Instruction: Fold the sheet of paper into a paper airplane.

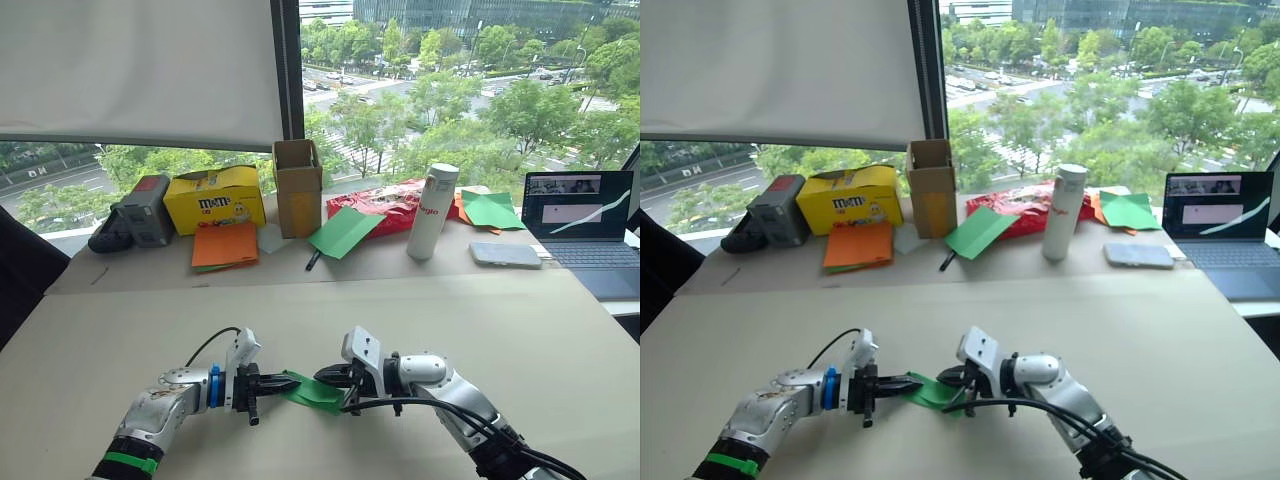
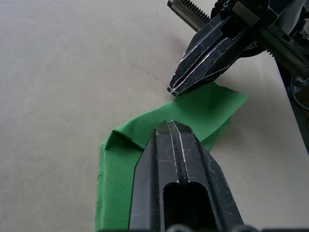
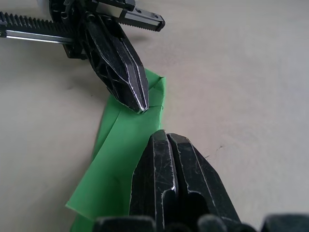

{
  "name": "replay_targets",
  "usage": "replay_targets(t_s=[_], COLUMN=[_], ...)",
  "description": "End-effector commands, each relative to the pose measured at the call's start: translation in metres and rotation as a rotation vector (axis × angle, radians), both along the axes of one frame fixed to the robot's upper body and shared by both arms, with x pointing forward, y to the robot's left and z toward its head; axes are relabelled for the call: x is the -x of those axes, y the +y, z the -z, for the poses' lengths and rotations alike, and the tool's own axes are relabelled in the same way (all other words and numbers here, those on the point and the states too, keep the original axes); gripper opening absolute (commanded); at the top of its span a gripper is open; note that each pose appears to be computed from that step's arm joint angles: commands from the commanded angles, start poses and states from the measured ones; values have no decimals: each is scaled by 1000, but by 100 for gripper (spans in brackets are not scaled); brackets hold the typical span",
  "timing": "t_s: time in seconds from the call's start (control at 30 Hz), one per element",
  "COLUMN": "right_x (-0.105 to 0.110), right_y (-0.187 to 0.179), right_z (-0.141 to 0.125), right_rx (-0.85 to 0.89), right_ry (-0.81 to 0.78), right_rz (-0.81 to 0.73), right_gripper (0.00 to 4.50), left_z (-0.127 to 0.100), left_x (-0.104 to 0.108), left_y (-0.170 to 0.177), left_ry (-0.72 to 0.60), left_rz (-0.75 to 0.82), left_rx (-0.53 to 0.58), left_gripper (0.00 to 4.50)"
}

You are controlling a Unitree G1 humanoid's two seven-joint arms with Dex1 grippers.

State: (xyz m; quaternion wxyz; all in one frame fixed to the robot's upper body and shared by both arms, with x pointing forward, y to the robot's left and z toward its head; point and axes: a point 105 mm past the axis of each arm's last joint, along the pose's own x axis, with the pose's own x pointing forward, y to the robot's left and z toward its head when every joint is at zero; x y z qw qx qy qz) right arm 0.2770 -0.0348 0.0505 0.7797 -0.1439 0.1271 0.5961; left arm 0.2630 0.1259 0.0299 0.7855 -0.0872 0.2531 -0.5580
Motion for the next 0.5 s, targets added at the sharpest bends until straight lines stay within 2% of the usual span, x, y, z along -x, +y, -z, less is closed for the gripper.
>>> replay_targets(t_s=[0.03,0.13,0.33,0.5], right_x=[3,0,-3,4], right_y=[7,11,24,27], right_z=[0,-2,-30,-21], right_rx=[-21,-33,-136,-97], right_ry=[-3,-22,-92,-56], right_rz=[-6,7,-18,-46], right_gripper=[4,4,4,4], left_z=[37,37,38,38], left_x=[18,19,19,20], left_y=[2,1,1,2], left_ry=[122,124,124,124], left_rz=[-10,-8,-8,-7], left_rx=[-118,-118,-122,-127], left_gripper=[0,0,0,0])
